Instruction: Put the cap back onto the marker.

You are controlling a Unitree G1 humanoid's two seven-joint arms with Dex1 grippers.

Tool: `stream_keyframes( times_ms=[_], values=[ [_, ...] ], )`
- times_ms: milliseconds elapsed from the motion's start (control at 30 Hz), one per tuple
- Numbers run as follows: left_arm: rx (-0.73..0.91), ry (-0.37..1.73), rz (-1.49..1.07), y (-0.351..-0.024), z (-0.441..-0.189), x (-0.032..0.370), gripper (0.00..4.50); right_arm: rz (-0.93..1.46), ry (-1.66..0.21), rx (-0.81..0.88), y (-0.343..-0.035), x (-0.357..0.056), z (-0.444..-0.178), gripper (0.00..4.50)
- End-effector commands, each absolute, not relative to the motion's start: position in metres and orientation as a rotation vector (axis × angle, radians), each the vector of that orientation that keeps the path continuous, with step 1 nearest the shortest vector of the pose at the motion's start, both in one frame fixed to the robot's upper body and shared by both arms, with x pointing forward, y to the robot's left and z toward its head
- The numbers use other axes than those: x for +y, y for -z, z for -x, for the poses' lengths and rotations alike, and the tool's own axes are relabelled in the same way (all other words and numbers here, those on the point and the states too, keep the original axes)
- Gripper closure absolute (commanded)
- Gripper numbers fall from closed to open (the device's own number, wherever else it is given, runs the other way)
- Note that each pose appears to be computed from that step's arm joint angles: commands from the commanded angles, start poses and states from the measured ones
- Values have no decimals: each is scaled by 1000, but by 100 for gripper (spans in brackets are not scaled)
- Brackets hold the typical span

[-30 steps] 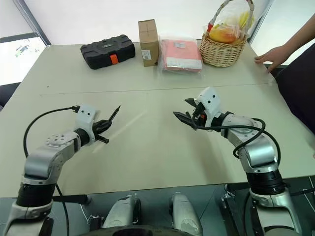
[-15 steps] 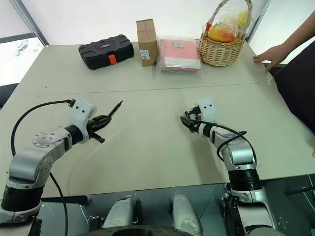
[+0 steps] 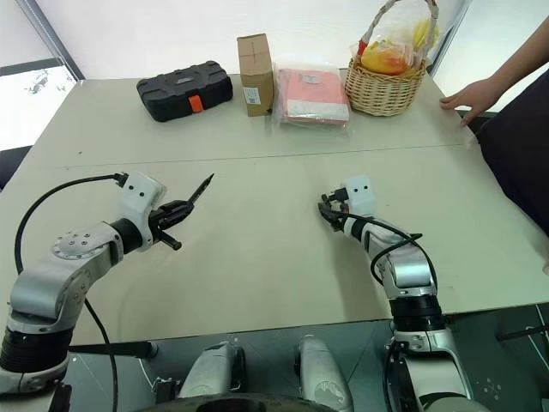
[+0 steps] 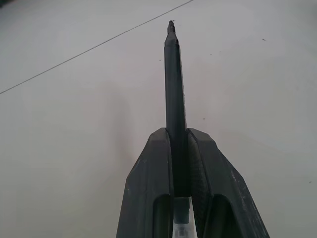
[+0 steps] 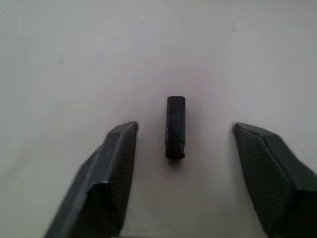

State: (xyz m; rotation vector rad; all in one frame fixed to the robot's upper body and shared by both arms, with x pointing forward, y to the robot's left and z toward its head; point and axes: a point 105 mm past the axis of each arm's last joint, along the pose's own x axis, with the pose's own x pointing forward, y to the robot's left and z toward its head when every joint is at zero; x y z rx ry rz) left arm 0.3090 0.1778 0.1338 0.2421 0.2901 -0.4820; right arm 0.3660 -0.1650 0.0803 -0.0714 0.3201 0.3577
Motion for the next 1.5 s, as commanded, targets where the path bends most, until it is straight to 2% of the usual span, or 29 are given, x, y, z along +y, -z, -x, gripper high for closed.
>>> stream_keyframes(
  times_ms=[33, 100, 267, 400, 533, 633, 867, 1100, 1500],
  values=[
    [239, 481, -259, -145, -310, 180, 450, 88, -377, 334, -75, -161, -364, 344],
    [239, 483, -258, -144, -310, 180, 450, 90, -383, 332, -75, -160, -364, 444],
    [232, 508, -262, -143, -309, 179, 450, 119, -412, 329, -76, -157, -363, 444],
    [200, 621, -298, -143, -309, 170, 450, 213, -492, 278, -92, -153, -364, 444],
    [165, 789, -427, -137, -309, 160, 450, 466, -728, 192, -126, -146, -356, 444],
    [141, 901, -525, -136, -312, 153, 450, 627, -903, 174, -139, -141, -347, 444],
    [39, 1106, -692, -146, -330, 137, 450, 791, -1222, 159, -168, -120, -329, 444],
    [-15, 1201, -726, -153, -332, 125, 450, 806, -1287, 112, -179, -98, -333, 444],
    [-28, 1211, -728, -155, -328, 124, 450, 812, -1301, 108, -176, -93, -335, 444]
  ],
)
